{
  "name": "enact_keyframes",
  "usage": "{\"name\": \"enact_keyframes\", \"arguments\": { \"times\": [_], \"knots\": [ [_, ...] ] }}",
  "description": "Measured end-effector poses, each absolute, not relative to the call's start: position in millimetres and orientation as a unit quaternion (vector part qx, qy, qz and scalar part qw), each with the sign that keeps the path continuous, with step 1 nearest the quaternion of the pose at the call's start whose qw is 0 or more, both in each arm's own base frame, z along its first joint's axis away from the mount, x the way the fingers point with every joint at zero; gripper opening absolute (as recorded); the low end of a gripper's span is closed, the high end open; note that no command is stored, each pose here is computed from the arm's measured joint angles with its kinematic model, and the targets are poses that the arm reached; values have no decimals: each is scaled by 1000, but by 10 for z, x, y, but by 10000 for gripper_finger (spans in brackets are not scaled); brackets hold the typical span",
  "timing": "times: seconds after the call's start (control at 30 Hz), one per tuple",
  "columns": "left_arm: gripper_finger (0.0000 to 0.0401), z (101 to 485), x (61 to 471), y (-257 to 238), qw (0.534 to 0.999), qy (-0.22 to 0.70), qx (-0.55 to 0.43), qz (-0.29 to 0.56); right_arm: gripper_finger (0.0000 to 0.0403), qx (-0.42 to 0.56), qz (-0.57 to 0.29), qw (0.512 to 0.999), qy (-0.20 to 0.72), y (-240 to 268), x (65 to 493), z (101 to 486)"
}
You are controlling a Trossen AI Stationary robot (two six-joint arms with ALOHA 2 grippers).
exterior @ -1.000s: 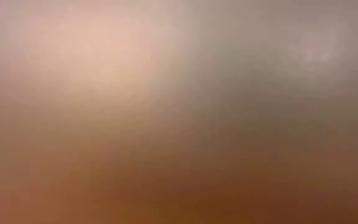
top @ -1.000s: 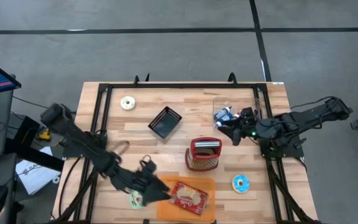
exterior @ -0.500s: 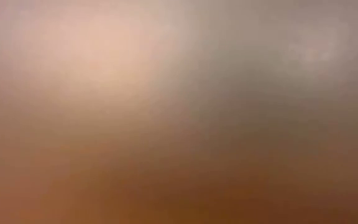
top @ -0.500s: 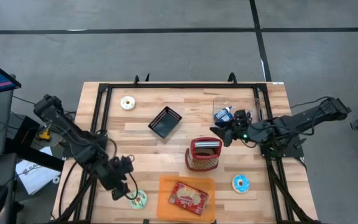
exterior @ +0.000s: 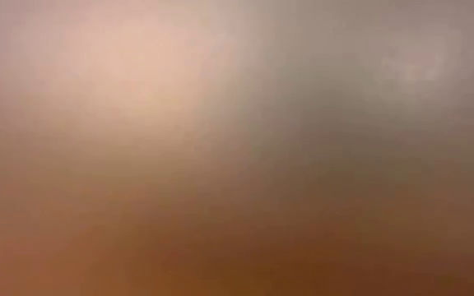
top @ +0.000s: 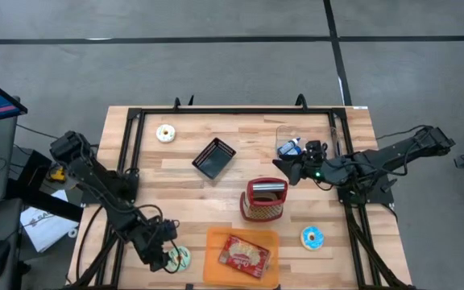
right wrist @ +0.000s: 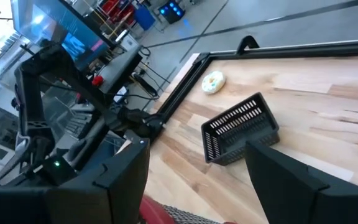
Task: Pick & Place Food Item
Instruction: Put the light blue donut into the black bin
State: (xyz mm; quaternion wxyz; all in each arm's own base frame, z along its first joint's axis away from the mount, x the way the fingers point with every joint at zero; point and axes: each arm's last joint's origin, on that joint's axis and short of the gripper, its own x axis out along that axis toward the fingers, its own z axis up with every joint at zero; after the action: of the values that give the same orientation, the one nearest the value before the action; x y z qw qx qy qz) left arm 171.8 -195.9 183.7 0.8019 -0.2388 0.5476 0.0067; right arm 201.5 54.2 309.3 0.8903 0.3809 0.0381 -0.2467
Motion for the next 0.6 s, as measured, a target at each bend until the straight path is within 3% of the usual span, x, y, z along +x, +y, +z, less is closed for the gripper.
{"name": "enact_keyframes", "arguments": {
  "times": [0.23, 0.6],
  "knots": [
    [347, 1570, 1659, -1847, 817, 526, -237, 16, 255, 386, -248, 888, 37, 542, 2015, 3091],
    [347, 1498, 1710, -1892, 833, 501, -237, 12, 255, 389, -248, 887, 36, 542, 2015, 3091]
  ]
}}
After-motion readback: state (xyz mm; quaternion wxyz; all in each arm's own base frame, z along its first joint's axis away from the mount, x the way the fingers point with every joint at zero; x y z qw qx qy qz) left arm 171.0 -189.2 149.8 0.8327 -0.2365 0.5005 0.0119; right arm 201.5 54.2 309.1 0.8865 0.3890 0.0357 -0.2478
